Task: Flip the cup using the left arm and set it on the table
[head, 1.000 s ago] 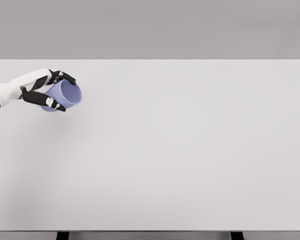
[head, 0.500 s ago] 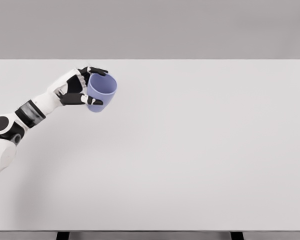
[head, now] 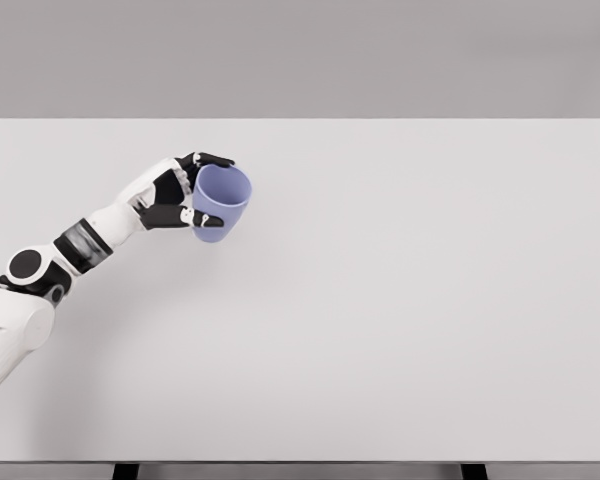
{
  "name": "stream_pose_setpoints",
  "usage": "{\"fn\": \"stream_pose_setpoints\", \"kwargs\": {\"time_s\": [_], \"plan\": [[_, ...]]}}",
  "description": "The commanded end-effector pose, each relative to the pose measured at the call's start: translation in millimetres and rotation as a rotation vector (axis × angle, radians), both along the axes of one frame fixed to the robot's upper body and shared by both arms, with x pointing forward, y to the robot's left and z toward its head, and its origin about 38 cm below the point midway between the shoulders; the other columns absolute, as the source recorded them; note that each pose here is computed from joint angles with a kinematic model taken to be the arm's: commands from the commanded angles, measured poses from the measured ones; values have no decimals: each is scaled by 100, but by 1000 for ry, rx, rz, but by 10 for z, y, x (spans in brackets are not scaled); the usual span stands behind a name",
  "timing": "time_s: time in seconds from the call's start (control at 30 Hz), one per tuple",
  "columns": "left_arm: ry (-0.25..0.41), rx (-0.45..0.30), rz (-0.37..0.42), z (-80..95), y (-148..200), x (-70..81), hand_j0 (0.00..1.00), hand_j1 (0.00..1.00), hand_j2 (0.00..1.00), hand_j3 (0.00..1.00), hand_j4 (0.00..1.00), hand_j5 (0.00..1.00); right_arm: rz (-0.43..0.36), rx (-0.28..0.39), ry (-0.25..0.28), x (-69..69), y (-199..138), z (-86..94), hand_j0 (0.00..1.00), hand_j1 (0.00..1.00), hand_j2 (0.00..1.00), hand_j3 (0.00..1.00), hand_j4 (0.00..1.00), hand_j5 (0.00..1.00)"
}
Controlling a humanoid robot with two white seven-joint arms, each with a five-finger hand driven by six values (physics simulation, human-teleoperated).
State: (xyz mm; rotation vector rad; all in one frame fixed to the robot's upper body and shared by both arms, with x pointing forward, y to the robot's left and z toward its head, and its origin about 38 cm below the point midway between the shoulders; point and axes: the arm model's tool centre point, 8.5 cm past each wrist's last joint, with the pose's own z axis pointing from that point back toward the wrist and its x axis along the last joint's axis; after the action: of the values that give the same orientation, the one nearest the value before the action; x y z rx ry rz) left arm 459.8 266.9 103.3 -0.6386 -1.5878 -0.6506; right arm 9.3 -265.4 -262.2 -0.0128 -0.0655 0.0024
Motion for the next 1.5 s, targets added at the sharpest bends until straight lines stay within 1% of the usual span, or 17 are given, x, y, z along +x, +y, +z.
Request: {"fn": "stream_pose_setpoints", "kwargs": {"time_s": [0.0,0.1,0.2,0.33,0.37,0.4,0.5,0.67,0.83,1.13,1.27,1.47], "plan": [[1,-8,-1,2,-17,2,68,68,68,68,68,68,0,0,1,-2,0,0,100,100,100,100,100,100],[10,-9,-3,-44,-36,-24,69,69,69,69,69,69,0,-1,1,-2,-1,0,100,100,100,100,100,100],[22,-13,-6,-104,-61,-60,73,73,73,73,73,73,0,0,0,0,0,0,100,100,100,100,100,100],[27,-19,-10,-124,-97,-68,77,77,77,77,77,77,0,0,1,-2,0,0,100,100,100,100,100,100],[29,-20,-13,-123,-107,-73,84,84,84,84,84,84,0,0,1,-2,0,0,100,100,100,100,100,100],[29,-20,-13,-123,-107,-73,88,88,88,88,88,88,0,0,1,-2,0,0,100,100,100,100,100,100],[29,-20,-13,-123,-107,-73,91,91,91,91,91,91,0,0,1,-2,0,0,100,100,100,100,100,100],[29,-20,-13,-123,-107,-73,100,100,100,100,100,100,0,0,1,-2,0,0,100,100,100,100,100,100],[24,-23,-11,-107,-100,-70,100,100,100,100,100,100,0,0,0,0,0,0,100,100,100,100,100,100],[2,-28,-6,-7,-61,-27,100,100,100,100,100,100,0,0,1,-2,0,0,100,100,100,100,100,100],[-24,-40,-15,98,-82,-15,100,100,100,100,100,100,0,0,1,-2,0,0,100,100,100,100,100,100],[-48,-45,-20,202,-92,19,100,100,100,100,100,100,0,0,1,-2,0,0,100,100,100,100,100,100]]}}
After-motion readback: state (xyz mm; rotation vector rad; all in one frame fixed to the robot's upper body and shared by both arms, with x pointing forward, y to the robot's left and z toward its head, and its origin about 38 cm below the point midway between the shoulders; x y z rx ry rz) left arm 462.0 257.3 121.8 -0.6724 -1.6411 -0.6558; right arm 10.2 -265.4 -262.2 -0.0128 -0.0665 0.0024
